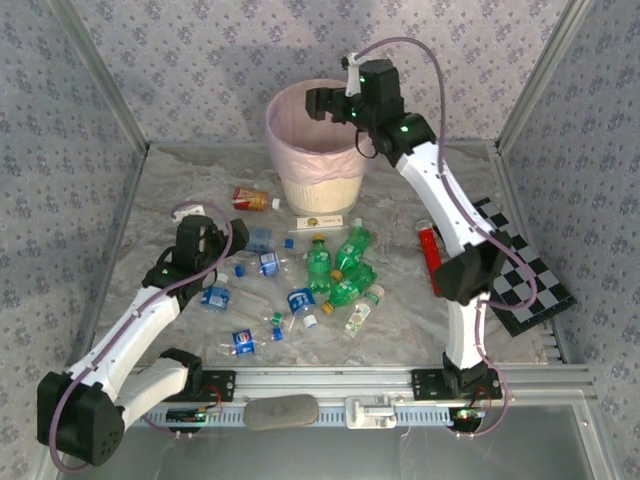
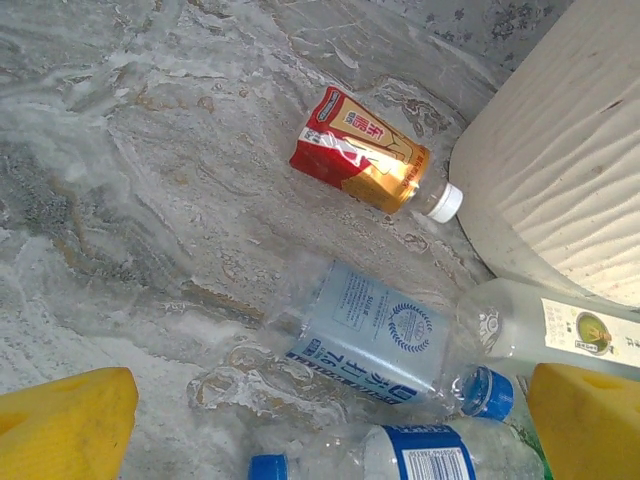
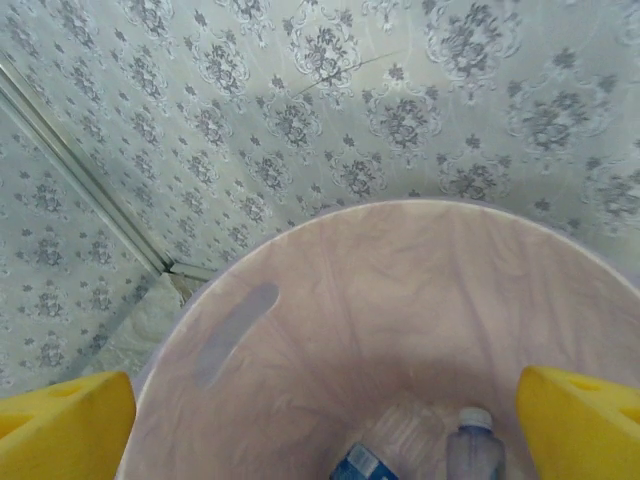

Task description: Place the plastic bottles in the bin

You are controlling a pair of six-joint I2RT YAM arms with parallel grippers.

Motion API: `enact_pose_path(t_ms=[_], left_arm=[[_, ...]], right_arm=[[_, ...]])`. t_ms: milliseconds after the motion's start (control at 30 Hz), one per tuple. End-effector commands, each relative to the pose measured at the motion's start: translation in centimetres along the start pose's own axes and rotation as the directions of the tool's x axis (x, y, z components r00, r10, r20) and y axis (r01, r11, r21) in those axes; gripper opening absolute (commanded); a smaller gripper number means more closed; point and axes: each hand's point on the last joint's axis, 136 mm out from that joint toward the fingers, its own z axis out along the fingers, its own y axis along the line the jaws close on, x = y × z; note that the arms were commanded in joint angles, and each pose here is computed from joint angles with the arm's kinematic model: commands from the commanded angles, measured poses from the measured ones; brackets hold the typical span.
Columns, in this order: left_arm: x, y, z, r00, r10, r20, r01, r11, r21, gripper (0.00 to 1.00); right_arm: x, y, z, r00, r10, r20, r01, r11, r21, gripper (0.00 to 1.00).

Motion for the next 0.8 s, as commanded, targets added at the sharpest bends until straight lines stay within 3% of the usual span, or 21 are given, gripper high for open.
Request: enact_pose_path(t_ms=[0, 333, 567, 767], left_arm=[[1.2, 1.1, -0.8, 0.993, 0.065, -0.098, -0.071, 0.996, -0.056, 1.0], [5.0, 3.3, -2.7, 0.952, 0.104, -0.289, -0.14, 0.984, -0.107, 1.0], [9.3, 5.6, -3.1, 0.903, -0.014, -0.429, -0.082, 0.975, -0.205, 0.98], [10.8, 8.3, -3.8, 0.899, -0.081, -0.43, -0.069, 0.944, -0.323, 0.93]], right_arm=[[0.9, -1.2, -2.1, 1.0, -0.019, -0.009, 0.02, 0.998, 0.06, 0.99], [8.2, -6.8, -7.5, 0.997, 0.028, -0.067, -0.012, 0.974, 0.227, 0.99], [14.8, -10.3, -9.1, 0.981, 0.129, -0.147, -0.081, 0.951, 0.299, 0.99], [19.8, -12.3, -10.0, 0.96, 0.175, -0.22, -0.08, 0.92, 0.384, 0.99]])
